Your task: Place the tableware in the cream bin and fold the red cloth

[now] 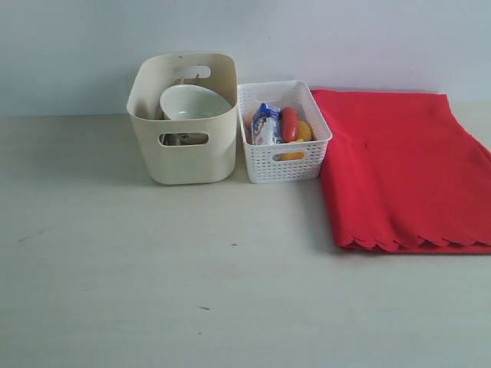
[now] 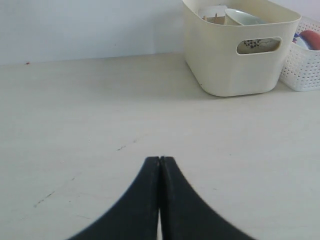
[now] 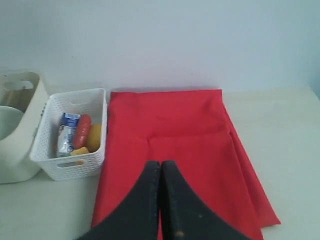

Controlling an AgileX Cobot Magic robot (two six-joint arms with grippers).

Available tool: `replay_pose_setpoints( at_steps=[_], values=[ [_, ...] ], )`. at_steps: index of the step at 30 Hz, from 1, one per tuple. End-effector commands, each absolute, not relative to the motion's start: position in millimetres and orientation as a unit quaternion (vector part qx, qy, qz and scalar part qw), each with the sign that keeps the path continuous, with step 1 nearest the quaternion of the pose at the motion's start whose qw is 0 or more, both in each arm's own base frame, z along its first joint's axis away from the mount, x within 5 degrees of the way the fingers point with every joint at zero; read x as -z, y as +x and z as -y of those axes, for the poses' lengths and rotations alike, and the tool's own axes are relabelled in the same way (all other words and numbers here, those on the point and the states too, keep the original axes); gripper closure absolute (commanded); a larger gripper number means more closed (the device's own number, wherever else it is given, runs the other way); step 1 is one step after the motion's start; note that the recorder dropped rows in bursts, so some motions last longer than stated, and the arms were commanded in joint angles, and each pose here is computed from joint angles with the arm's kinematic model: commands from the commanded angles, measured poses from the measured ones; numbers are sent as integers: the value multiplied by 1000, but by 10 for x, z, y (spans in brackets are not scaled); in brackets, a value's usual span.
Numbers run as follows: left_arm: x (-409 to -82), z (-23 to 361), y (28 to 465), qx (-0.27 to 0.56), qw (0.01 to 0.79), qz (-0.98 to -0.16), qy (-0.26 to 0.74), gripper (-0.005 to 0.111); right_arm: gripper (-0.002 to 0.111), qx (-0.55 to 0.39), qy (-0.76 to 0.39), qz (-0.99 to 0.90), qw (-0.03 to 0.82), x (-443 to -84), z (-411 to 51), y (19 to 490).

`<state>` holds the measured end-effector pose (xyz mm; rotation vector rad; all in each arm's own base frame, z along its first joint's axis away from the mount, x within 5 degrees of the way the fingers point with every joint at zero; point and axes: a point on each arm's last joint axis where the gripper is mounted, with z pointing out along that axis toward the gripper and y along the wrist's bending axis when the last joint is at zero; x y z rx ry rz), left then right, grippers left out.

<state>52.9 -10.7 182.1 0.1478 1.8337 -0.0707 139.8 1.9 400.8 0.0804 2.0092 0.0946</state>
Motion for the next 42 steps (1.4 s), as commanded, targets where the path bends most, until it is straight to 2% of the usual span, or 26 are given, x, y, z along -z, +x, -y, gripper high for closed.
replay_pose_setpoints(
  at_steps=[1,9,22,30,33,42],
  values=[
    [-1819,106,527,31,609,-791,61,107,108,-86,2,-806,586,-3993,-123,1085],
    [-1819,106,527,31,609,-791,61,107,108,-126,-116,-753,635,-3821,-257,527],
    [-1819,106,527,31,609,-791,61,107,108,-142,-141,-666,718,-3702,-143,-22],
    [-1819,106,527,31,609,-791,61,107,108,-129,-116,-644,745,-3387,-130,127],
    [-1819,106,527,31,609,-791,61,107,108,-132,-126,-671,719,-3314,-148,132],
    [-1819,106,527,31,609,-791,61,107,108,-132,-127,-674,716,-3306,-150,132]
  ],
)
